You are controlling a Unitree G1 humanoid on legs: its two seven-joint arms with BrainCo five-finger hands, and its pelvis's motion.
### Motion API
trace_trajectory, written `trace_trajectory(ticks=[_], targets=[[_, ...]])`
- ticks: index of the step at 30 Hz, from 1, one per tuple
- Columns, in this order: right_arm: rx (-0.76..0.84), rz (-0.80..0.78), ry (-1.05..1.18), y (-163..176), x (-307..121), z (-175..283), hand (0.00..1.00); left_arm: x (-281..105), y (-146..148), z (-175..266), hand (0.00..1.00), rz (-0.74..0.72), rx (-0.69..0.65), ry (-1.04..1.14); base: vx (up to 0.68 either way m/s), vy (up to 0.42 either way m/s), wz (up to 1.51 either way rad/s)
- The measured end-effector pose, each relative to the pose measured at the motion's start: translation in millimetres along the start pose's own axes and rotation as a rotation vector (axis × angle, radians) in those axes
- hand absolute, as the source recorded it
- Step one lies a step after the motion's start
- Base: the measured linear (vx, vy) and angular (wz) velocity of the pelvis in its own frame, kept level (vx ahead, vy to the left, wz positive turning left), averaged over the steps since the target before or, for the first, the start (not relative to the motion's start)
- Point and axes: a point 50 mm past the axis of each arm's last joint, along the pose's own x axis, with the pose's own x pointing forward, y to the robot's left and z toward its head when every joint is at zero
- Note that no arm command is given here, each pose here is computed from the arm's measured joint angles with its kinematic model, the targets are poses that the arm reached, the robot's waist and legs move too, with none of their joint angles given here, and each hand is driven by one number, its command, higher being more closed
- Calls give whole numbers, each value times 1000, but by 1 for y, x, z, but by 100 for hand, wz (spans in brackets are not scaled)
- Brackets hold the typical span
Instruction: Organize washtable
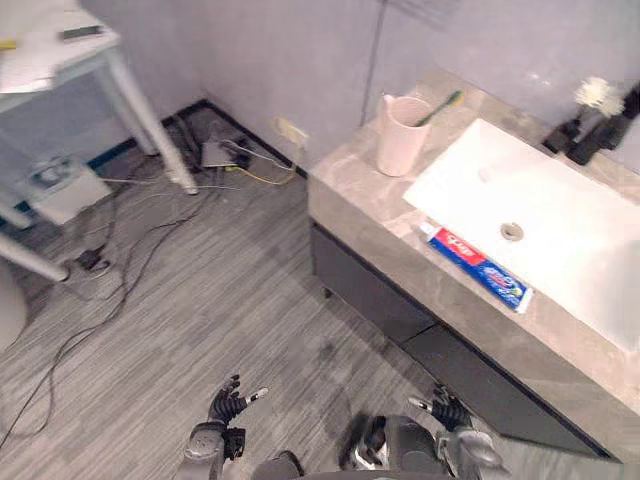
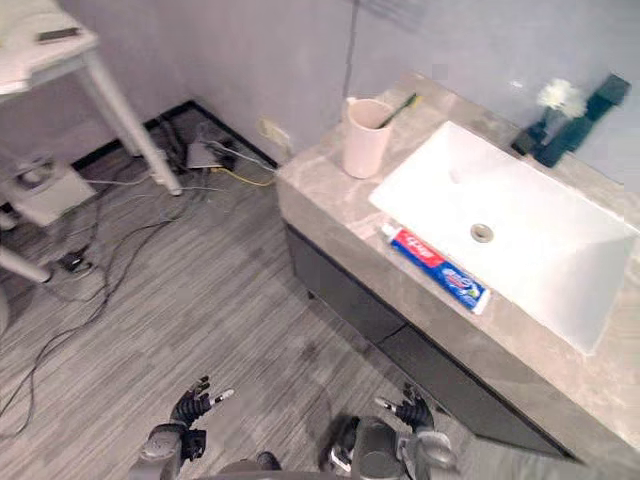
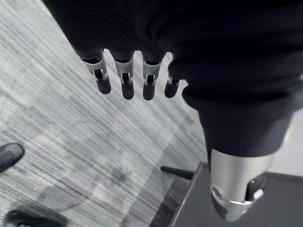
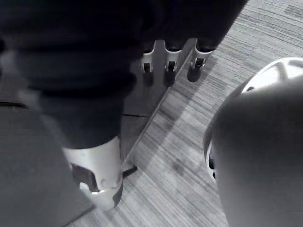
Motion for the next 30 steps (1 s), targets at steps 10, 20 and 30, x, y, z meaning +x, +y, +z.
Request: trace_trajectory(ticks=[10,20,30], targets=[[-11,-37,60,-12,-4,-15,0,-1,-19,-3,0,-56,-23,4,260,-24,-85],[9,-54,128,-15,-16,-41,0,-10,-13,-24,0,-42,-18,67,112,221,-66],[37,-63,166,-13,-18,-49,0,-18,3,-44,0,-7,6,139,48,82,-1]])
